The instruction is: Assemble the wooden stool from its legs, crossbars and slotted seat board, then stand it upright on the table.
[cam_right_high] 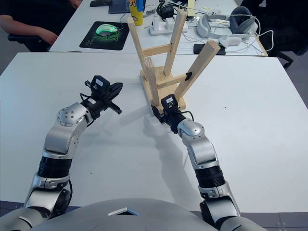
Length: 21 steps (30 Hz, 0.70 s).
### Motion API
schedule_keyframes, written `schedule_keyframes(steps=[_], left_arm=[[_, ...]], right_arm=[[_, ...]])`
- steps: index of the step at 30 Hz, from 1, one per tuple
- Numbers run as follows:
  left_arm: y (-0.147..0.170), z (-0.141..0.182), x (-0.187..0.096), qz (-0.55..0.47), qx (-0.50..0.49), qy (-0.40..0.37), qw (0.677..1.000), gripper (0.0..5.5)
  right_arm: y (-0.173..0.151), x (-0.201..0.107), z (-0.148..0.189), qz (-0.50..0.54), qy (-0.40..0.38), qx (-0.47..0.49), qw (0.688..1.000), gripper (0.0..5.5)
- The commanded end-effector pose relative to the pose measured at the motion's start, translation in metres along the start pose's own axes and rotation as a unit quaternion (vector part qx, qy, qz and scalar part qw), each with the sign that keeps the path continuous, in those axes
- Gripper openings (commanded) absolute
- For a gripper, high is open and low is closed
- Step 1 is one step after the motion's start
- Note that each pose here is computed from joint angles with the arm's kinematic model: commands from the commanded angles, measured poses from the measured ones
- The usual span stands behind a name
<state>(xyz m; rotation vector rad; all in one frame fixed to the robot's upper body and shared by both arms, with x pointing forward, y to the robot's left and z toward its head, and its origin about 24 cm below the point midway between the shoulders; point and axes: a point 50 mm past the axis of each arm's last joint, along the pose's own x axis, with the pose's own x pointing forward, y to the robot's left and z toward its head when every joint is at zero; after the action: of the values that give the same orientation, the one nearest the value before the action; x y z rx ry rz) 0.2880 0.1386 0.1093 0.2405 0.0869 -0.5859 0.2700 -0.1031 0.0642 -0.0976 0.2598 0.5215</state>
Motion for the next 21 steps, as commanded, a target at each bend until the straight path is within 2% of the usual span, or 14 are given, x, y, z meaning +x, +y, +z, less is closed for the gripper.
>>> schedule_keyframes(steps=[1, 6, 11, 21], left_arm=[[-0.004, 0.002, 0.004, -0.013, -0.002, 0.0, 1.0, 0.0], [-0.008, 0.003, 0.009, -0.022, -0.002, -0.004, 1.0, 0.0], [-0.008, 0.006, 0.013, -0.028, 0.002, -0.008, 1.0, 0.0], [-0.004, 0.006, 0.015, -0.021, 0.006, -0.013, 1.0, 0.0]], right_arm=[[-0.004, 0.007, 0.002, -0.046, 0.0, -0.021, 0.999, 3.57], [-0.003, 0.016, 0.005, -0.064, -0.012, -0.017, 0.998, 3.71], [-0.002, 0.02, 0.008, -0.057, -0.025, 0.012, 0.998, 2.93], [-0.004, 0.024, 0.008, -0.045, -0.022, 0.008, 0.999, 1.42]])
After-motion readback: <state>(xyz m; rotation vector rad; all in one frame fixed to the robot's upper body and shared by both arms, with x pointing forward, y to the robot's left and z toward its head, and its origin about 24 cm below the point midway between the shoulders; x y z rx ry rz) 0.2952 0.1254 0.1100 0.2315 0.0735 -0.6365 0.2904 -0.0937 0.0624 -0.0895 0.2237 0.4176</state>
